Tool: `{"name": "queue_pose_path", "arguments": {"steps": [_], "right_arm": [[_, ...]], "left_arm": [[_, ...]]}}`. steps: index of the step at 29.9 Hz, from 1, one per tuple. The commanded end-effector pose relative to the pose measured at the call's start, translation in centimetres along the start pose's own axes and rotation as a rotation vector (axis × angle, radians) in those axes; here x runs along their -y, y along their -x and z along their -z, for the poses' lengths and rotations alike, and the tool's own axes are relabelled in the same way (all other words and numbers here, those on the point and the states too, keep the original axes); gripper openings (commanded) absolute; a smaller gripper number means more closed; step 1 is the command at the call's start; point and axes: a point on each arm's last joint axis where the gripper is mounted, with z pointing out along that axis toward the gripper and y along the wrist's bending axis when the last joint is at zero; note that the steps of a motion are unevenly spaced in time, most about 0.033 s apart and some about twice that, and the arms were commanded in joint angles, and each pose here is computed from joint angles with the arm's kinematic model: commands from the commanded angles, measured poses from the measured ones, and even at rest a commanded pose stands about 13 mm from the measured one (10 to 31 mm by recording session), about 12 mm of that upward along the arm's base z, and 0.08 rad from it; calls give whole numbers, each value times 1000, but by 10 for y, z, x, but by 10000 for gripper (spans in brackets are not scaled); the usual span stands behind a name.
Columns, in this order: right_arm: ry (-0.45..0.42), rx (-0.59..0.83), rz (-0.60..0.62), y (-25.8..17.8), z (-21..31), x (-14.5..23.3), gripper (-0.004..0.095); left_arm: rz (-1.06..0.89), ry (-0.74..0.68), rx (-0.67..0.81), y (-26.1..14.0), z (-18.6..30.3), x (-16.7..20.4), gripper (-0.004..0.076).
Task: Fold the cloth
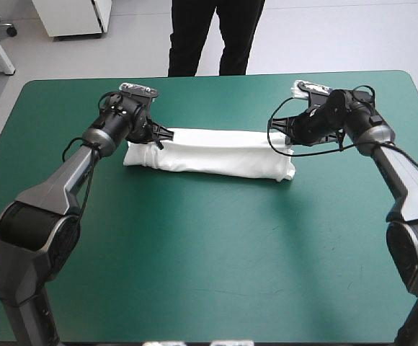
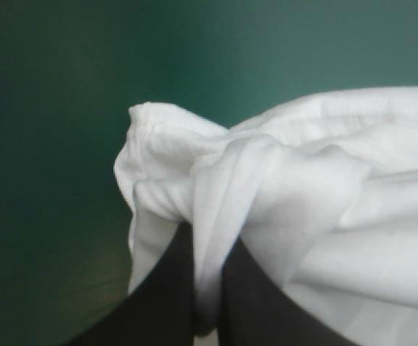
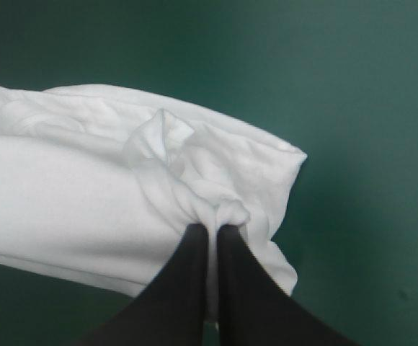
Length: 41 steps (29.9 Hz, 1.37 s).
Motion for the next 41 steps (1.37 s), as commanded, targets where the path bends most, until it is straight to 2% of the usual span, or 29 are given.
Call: {"name": "queue_pose_path", "arguments": {"steps": [1, 8, 10, 11, 13, 15, 17, 20, 22, 25, 27, 29, 31, 41], "right_arm": [[22, 94, 18, 19, 14, -3, -17], [-4, 36, 29, 21, -14, 6, -10], [-4, 14, 76, 20, -19, 7, 58], [-7, 1, 92, 19, -21, 8, 114], [-8, -7, 97, 18, -22, 8, 323], [-2, -3, 90, 19, -21, 7, 560], [2, -8, 93, 21, -18, 5, 697], [7, -1, 105, 24, -5, 1, 658], [8, 16, 120, 27, 8, -3, 597], [18, 52, 131, 28, 29, -8, 523], [25, 75, 138, 28, 42, -11, 495], [28, 81, 140, 27, 52, -13, 486], [31, 85, 144, 25, 60, -15, 486], [33, 64, 137, 22, 64, -15, 485]], "left_arm": [[33, 3, 111, 20, 9, -2, -9], [47, -6, 68, 17, -17, 4, -9], [78, -11, 85, 19, -17, 5, -6], [79, -13, 100, 20, -17, 5, 5], [50, -19, 116, 22, -16, 5, 66], [35, -74, 86, 20, -15, 10, 180], [11, -100, 52, 19, -12, 12, 292], [18, -93, 40, 21, 0, 10, 408], [14, -80, 51, 24, 12, 6, 427], [23, -78, 106, 31, 38, 0, 425], [37, -96, 163, 35, 56, -2, 376], [44, -108, 203, 38, 67, -3, 243], [45, -126, 242, 40, 77, 0, 18], [-44, -334, 302, 40, 82, 59, -9]]}}
